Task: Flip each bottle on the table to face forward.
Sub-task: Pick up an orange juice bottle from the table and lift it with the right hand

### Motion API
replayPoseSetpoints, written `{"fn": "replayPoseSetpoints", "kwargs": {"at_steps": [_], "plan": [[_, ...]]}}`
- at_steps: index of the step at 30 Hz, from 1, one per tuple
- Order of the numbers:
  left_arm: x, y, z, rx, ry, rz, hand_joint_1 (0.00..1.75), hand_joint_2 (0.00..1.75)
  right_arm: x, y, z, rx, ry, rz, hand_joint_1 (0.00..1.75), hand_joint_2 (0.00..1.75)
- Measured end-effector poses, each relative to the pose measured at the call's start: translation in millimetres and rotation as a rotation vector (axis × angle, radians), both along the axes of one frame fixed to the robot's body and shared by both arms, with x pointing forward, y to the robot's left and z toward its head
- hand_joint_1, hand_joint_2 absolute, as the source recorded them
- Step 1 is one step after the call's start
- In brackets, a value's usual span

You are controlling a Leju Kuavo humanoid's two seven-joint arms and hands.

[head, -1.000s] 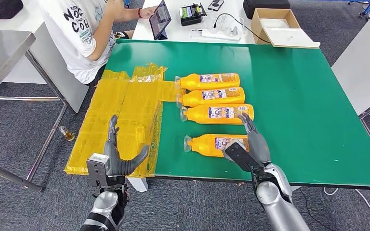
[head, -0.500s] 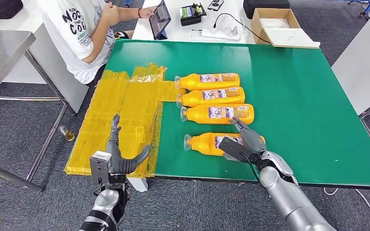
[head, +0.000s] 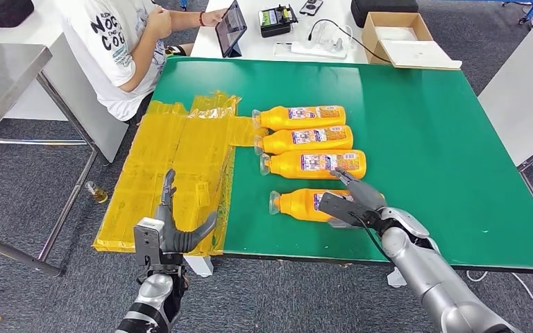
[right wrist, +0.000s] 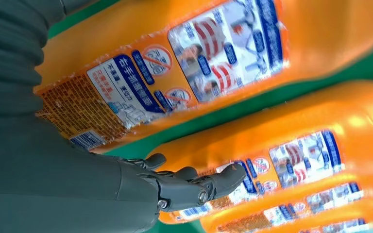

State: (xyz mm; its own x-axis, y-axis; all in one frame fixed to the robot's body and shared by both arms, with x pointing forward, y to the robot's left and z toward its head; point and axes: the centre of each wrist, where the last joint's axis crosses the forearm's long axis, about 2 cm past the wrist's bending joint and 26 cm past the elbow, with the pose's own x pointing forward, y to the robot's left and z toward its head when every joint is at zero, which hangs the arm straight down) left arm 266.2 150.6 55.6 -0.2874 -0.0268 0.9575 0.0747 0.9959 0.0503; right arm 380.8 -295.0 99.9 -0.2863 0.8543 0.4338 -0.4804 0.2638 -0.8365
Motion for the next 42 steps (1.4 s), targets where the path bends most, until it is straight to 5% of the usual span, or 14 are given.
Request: {"fn": "replayPoseSetpoints", "kwargs": {"at_steps": [33, 34, 38, 42], "plan": [[1.1, 2.2, -7.2, 0.006, 0.035, 0.022, 0.0, 1.75, 10.4, -35.7, 15.5, -0.216, 0.143, 0.055, 0.02, 1.75], [1.4, 2.2, -7.3, 0.006, 0.035, 0.021, 0.0, 1.75, 10.9, -35.0, 15.6, -0.227, 0.145, 0.06, 0.08, 1.75], [2.6, 1.8, -8.0, 0.007, 0.041, 0.019, 0.0, 1.75, 10.9, -30.0, 10.2, -0.267, 0.146, 0.07, 1.35, 1.75], [4.1, 1.0, -7.9, 0.002, 0.045, 0.019, 0.0, 1.75, 13.8, -25.0, 7.4, -0.314, 0.147, 0.074, 1.46, 1.75]]}}
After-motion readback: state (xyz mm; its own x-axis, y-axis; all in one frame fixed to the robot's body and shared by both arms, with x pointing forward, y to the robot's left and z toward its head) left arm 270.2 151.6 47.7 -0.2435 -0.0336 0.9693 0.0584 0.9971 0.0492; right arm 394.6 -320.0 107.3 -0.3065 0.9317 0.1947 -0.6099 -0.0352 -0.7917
